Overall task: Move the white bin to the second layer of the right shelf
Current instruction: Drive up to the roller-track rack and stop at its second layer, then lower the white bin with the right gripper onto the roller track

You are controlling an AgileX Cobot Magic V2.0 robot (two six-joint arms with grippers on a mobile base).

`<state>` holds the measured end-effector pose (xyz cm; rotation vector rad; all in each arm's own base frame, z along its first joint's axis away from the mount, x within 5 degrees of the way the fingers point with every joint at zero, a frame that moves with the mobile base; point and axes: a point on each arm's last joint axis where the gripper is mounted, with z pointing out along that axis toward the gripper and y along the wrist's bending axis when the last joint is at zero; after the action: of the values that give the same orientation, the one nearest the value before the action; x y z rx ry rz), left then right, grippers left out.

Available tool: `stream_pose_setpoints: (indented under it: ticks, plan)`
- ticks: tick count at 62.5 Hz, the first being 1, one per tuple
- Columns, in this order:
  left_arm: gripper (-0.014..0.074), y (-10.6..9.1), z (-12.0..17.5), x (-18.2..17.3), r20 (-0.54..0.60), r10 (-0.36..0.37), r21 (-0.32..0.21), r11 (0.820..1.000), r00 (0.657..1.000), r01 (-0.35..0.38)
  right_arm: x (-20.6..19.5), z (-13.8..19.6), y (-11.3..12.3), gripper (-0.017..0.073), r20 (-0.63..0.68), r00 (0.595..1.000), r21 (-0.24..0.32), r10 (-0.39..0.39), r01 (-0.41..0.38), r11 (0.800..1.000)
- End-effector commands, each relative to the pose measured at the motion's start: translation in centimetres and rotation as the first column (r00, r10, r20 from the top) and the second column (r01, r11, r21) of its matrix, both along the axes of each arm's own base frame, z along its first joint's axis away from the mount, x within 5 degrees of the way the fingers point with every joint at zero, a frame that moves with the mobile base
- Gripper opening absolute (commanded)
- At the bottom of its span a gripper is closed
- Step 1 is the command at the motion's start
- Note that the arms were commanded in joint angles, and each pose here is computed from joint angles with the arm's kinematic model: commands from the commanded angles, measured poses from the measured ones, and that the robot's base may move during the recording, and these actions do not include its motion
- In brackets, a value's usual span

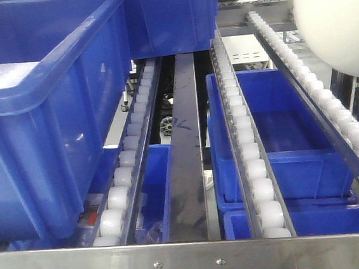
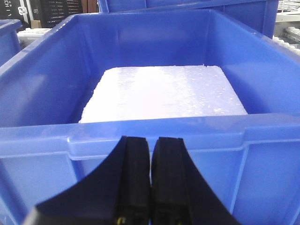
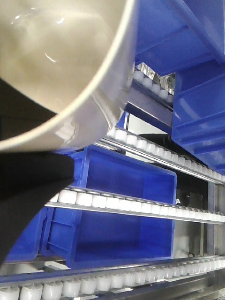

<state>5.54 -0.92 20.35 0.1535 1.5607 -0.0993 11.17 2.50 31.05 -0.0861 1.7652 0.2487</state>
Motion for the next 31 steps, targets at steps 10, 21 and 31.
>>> stream_pose_setpoints:
  ticks: [10,21,31]
  plan:
    - [0.0085,0.03,-0.41,0.03,0.059,0.002,-0.019,1.0,0.998,-0.001,0.24,2.02,0.0,0.0056,0.135,0.991,0.032,-0.006,0.002,0.999]
    - [0.0085,0.03,-0.41,0.03,0.059,0.002,-0.019,1.0,0.998,-0.001,0.24,2.03,0.0,0.0056,0.136,0.991,0.032,-0.006,0.002,0.999]
    - [0.0085,0.03,-0.41,0.03,0.059,0.002,-0.019,1.0,0.998,-0.001,0.26,1.98,0.01,0.0056,0.132,0.991,0.031,-0.006,0.002,1.0]
